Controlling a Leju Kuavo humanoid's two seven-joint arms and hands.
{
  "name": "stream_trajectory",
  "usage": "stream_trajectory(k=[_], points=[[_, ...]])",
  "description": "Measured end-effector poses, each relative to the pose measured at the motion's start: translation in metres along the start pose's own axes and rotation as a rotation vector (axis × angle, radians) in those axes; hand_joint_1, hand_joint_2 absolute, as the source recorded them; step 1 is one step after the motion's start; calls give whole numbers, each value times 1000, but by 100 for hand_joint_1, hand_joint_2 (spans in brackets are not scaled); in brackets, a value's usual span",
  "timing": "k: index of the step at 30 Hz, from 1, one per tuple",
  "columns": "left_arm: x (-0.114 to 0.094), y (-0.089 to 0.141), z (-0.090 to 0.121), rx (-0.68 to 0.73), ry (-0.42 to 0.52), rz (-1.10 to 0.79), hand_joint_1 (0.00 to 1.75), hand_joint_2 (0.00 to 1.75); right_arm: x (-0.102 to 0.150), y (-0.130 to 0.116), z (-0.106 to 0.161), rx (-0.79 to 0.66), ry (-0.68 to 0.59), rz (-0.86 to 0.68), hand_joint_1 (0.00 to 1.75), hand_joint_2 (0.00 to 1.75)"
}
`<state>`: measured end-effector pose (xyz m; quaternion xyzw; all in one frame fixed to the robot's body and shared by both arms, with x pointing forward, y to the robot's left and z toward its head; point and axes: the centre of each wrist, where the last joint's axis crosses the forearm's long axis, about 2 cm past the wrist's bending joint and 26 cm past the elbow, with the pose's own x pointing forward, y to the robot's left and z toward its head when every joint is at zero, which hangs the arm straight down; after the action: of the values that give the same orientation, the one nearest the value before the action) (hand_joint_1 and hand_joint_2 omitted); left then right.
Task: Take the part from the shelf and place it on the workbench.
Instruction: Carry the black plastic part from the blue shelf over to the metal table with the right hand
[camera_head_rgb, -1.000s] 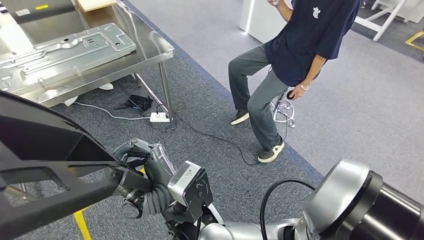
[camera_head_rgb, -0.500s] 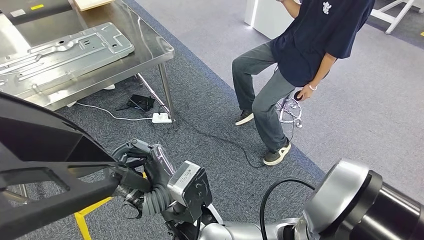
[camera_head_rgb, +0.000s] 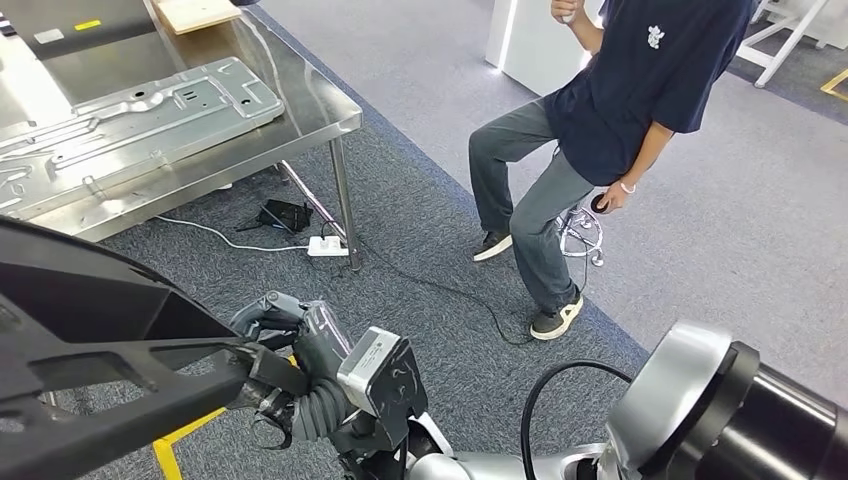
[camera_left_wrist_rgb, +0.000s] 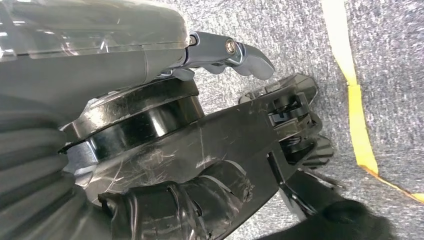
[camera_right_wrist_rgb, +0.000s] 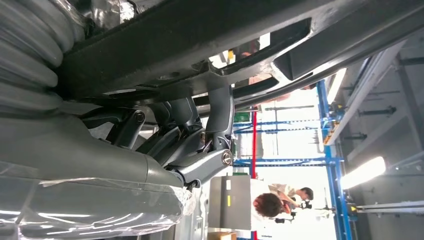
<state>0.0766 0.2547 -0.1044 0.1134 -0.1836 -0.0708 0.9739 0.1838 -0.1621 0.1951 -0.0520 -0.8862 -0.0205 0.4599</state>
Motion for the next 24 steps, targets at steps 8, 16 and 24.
stream_trajectory(k=[8, 16, 24], points=[[0, -1, 0, -2, -1, 13, 0, 175, -1, -2, 3, 7, -7, 11, 175, 175], [8, 0, -1, -1, -46, 23, 0, 175, 0, -1, -1, 13, -42, 43, 175, 175], [8, 1, -2, 1, -46, 23, 0, 175, 1, -1, -2, 12, -49, 45, 175, 175]])
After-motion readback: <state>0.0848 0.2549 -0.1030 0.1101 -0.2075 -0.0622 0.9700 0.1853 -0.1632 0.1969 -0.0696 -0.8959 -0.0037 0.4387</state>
